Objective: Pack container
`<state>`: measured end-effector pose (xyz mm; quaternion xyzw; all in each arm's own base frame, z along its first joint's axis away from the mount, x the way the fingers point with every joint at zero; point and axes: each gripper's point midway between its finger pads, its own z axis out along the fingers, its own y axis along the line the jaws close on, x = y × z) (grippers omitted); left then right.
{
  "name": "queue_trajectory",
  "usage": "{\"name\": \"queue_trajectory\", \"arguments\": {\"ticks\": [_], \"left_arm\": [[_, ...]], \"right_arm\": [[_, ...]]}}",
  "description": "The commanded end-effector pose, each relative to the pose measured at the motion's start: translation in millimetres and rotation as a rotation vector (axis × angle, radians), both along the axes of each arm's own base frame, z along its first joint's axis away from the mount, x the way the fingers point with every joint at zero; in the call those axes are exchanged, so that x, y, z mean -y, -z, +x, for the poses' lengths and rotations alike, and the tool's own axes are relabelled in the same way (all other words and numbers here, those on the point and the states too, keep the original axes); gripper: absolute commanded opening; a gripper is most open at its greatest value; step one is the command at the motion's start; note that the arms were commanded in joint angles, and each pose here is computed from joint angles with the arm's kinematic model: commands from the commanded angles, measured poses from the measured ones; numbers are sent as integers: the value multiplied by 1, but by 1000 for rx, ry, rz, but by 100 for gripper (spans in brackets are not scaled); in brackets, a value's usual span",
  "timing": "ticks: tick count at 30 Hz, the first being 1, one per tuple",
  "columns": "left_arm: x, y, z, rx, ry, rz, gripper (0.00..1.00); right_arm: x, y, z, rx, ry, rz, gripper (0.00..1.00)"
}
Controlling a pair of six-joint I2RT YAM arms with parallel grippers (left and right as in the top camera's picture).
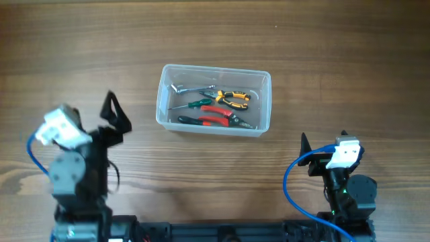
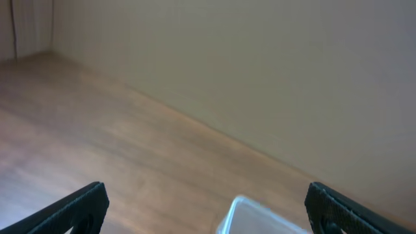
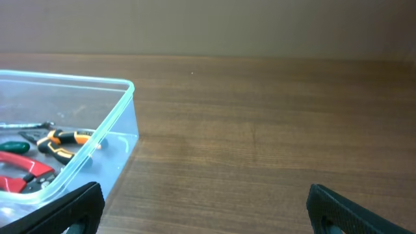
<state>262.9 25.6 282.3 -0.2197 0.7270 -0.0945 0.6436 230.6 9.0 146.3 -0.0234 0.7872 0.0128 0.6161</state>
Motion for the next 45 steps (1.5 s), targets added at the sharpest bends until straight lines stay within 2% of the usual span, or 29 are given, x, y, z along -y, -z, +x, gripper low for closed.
{"name": "queue_trajectory", "arguments": {"ticks": [1, 7, 13, 17, 45], "left_arm": [[4, 52, -13, -28, 10, -62, 100], [4, 115, -23, -68, 8, -62, 100], [4, 131, -27, -63, 7, -62, 100], [4, 145, -34, -117, 7, -62, 100], [4, 154, -39, -152, 5, -63, 100]], "right_arm": [[3, 0, 0, 7, 23, 14, 100], [3, 0, 0, 7, 23, 14, 100], [3, 0, 0, 7, 23, 14, 100], [3, 0, 0, 7, 23, 14, 100], [3, 0, 0, 7, 23, 14, 100]]}}
